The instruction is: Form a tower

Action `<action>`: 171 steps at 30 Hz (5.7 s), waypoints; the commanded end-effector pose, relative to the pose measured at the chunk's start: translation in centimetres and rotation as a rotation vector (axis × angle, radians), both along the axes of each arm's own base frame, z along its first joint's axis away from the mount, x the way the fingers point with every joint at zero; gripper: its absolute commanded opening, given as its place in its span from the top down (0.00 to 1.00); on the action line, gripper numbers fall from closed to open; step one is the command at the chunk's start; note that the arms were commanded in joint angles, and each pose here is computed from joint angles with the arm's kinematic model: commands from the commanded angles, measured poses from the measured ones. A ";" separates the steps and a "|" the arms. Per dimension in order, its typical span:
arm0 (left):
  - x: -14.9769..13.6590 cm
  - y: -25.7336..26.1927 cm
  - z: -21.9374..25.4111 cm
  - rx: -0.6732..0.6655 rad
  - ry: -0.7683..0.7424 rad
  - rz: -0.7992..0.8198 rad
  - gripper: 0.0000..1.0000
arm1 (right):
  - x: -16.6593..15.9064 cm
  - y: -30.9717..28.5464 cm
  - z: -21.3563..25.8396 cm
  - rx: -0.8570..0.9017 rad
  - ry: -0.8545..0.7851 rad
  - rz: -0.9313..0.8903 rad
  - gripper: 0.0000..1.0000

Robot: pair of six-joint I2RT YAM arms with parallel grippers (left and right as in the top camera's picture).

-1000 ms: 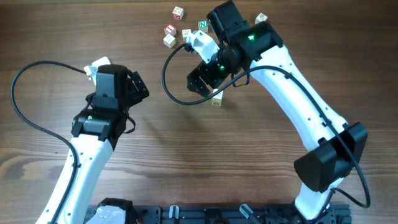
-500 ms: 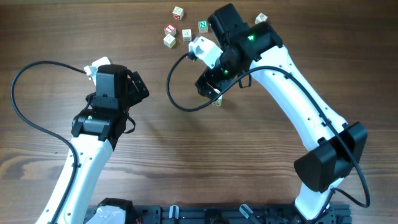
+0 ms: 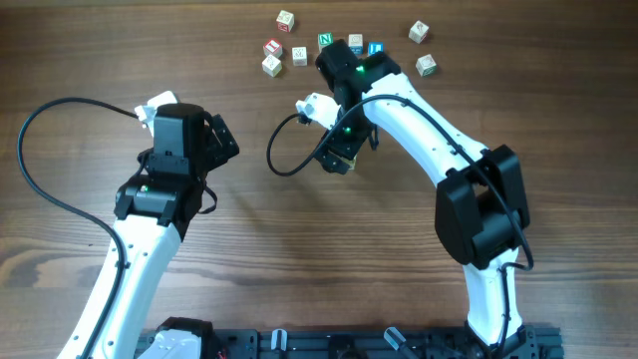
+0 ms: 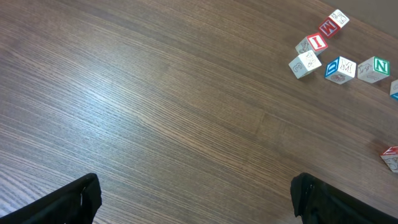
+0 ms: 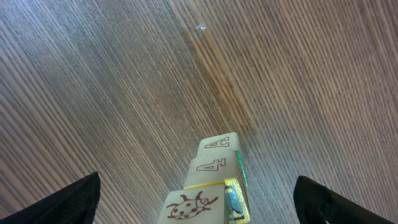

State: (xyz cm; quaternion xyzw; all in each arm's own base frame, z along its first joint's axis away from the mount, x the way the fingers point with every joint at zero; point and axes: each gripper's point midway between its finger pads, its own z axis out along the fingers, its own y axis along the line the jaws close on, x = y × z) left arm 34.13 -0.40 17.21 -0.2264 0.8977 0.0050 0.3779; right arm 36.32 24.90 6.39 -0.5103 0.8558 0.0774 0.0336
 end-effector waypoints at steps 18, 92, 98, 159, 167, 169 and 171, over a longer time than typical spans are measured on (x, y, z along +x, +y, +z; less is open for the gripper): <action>0.0 0.2 0.4 -0.014 -0.013 0.013 0.00 | -0.5 -1.9 -6.0 -0.089 0.013 0.064 0.18; 0.1 0.2 0.4 -0.015 -0.014 0.013 0.00 | 1.9 -1.7 -4.5 -0.087 0.026 -0.828 0.27; 0.0 0.2 0.4 -0.014 -0.013 0.013 0.00 | 1.7 -1.2 -3.5 -0.075 0.050 -0.825 0.13; 0.0 0.2 0.4 -0.014 -0.013 0.013 0.00 | 0.5 -1.6 0.0 -0.049 0.285 -2.059 0.00; 0.0 0.2 0.4 -0.014 -0.013 0.013 0.00 | 1.5 -2.1 -0.4 -0.019 0.234 -2.134 0.00; 0.0 0.2 0.4 -0.014 -0.013 0.013 0.00 | 1.5 -2.0 -1.5 -0.033 0.238 -2.133 0.00; 0.1 0.1 0.4 -0.015 -0.014 0.013 0.00 | 1.3 -2.0 -2.4 -0.040 0.242 -2.135 0.00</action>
